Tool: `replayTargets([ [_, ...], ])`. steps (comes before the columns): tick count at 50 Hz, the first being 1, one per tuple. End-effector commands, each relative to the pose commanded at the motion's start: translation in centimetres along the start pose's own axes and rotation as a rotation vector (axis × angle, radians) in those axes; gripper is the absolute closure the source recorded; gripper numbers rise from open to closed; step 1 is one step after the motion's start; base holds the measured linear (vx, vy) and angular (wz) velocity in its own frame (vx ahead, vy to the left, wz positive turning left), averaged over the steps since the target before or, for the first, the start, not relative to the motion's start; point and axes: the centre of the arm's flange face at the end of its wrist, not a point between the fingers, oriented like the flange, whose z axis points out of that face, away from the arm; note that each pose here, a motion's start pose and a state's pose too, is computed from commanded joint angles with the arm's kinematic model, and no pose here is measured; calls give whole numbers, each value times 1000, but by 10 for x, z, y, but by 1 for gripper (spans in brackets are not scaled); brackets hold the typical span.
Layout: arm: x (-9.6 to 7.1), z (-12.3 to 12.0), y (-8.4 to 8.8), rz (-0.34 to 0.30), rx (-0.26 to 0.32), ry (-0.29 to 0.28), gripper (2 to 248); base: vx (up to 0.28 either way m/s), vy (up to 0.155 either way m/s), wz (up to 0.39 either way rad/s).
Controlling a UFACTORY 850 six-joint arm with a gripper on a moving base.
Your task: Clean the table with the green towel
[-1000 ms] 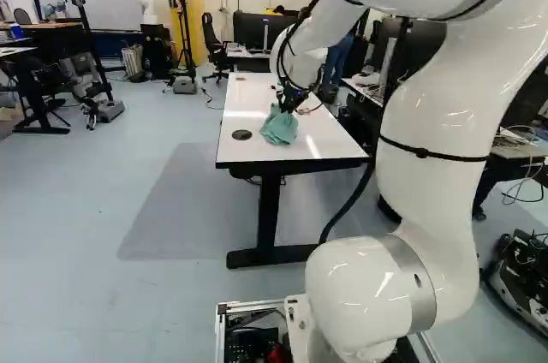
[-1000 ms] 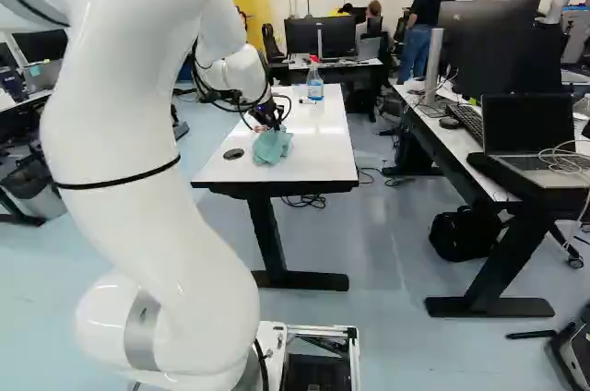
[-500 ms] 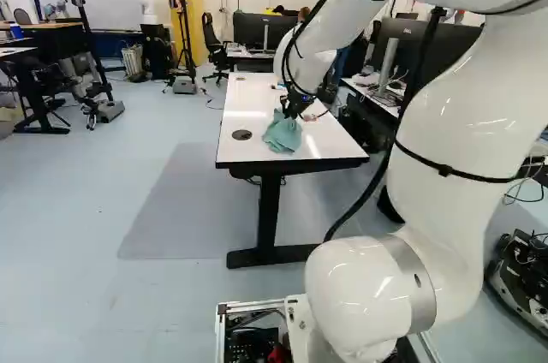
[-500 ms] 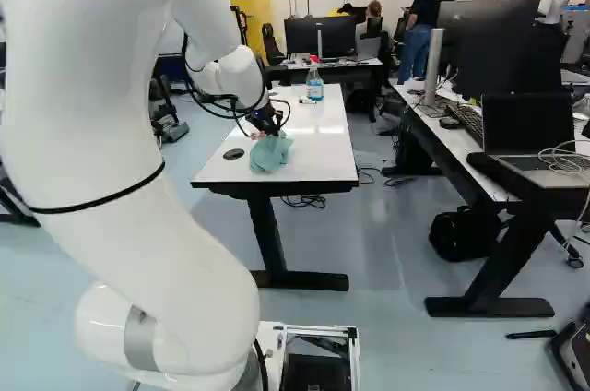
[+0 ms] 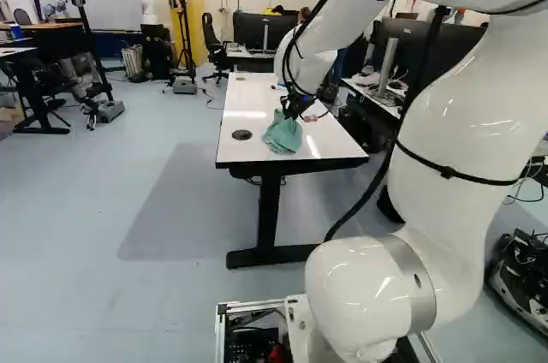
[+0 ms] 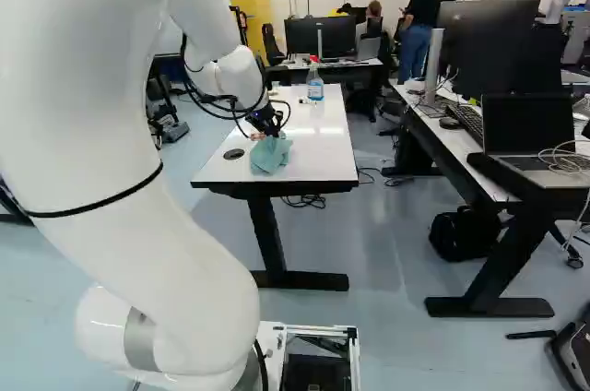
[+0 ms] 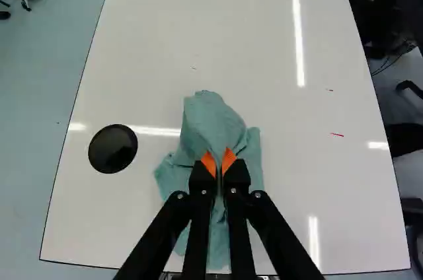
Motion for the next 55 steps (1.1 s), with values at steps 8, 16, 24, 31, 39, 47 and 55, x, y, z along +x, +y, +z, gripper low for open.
replayTargets([
  [8,0,0,0,0,0,0,219,0,0,0],
  [16,3,-4,2,3,-2,10,219,0,0,0],
  [24,13,-8,8,13,-10,29,219,0,0,0],
  [31,25,-6,14,22,-17,43,219,0,0,0],
  [39,37,3,19,28,-21,47,219,0,0,0],
  [47,50,13,19,27,-21,52,219,0,0,0],
  [55,62,23,19,26,-20,57,219,0,0,0],
])
